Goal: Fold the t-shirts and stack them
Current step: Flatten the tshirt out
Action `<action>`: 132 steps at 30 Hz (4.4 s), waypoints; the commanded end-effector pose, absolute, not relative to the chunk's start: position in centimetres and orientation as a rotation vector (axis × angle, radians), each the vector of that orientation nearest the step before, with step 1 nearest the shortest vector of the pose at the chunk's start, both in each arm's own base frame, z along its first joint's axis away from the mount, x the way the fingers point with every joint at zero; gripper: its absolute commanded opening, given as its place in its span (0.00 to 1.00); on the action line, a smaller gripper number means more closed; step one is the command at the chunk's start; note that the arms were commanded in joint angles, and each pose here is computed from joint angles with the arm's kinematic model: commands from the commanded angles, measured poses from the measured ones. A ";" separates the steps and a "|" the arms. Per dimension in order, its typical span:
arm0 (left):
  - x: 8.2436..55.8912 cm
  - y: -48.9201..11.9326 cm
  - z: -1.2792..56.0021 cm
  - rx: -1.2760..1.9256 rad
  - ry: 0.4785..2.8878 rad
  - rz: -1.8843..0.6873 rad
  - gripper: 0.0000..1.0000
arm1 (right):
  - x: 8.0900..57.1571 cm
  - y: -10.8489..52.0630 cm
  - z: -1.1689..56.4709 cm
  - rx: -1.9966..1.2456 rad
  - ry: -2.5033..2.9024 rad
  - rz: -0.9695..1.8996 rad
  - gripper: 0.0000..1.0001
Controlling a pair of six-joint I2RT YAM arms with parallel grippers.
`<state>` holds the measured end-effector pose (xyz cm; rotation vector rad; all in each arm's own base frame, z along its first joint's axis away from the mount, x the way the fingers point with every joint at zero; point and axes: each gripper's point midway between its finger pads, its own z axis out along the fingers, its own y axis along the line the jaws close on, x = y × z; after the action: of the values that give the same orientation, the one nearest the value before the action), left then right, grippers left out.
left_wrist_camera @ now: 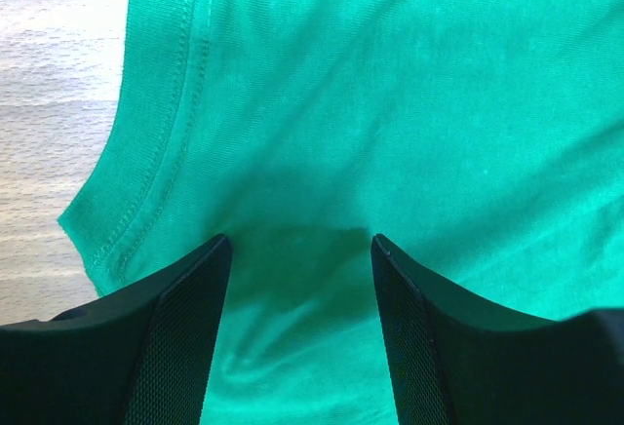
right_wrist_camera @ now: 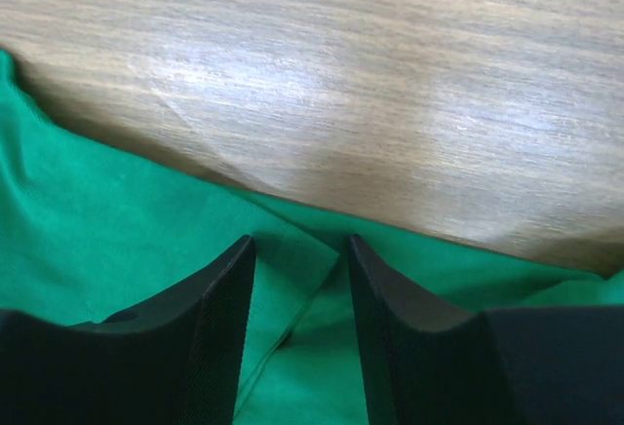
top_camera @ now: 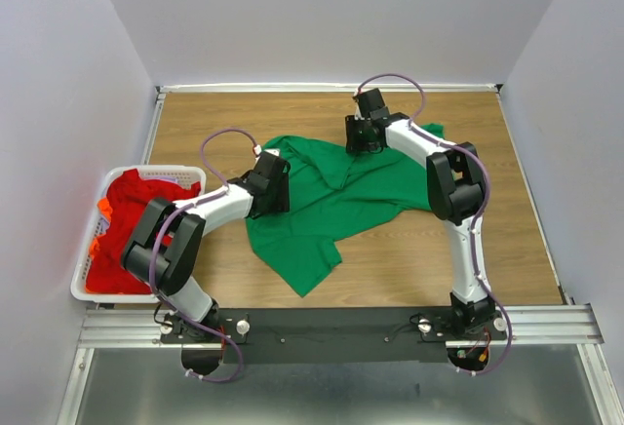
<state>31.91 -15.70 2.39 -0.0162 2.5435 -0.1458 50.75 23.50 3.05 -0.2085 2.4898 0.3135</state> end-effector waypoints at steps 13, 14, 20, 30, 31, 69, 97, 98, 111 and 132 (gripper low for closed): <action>28.3 -15.0 0.3 -0.020 2.652 -0.160 0.67 | 52.4 25.0 5.1 -0.306 2.409 0.360 0.01; 28.1 -14.8 0.1 -0.023 2.662 -0.157 0.66 | 52.8 25.0 5.5 -0.307 2.396 0.347 0.00; 26.9 -14.4 -0.7 -0.011 2.691 -0.150 0.65 | 57.9 25.0 9.5 -0.347 2.235 0.231 0.01; 25.7 -14.9 -1.1 0.000 2.727 -0.207 0.65 | 65.1 26.0 11.4 -0.428 2.009 0.099 0.01; 25.6 -14.9 -1.1 0.005 2.731 -0.209 0.65 | 65.3 26.1 11.5 -0.439 1.990 0.097 0.00; 36.8 -17.1 11.6 -0.056 2.373 -0.252 0.68 | 55.5 21.9 19.6 -0.180 1.917 0.221 0.70; 59.1 -17.2 2.9 -0.026 2.352 -0.134 0.53 | 37.3 9.5 3.1 0.340 2.473 0.257 0.53; 58.9 -17.1 2.6 -0.030 2.363 -0.142 0.52 | 37.0 9.5 3.0 0.350 2.477 0.260 0.53; 58.3 -16.8 1.4 -0.114 2.433 -0.166 0.49 | 28.2 6.1 0.6 0.563 2.602 0.169 0.58; 59.6 -16.3 5.4 -0.199 2.345 -0.229 0.57 | 27.6 4.0 6.0 0.602 2.526 0.152 0.64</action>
<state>59.34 -16.76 3.69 -0.1840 2.3640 -0.2139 25.52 4.22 3.16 0.6385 2.5906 0.1456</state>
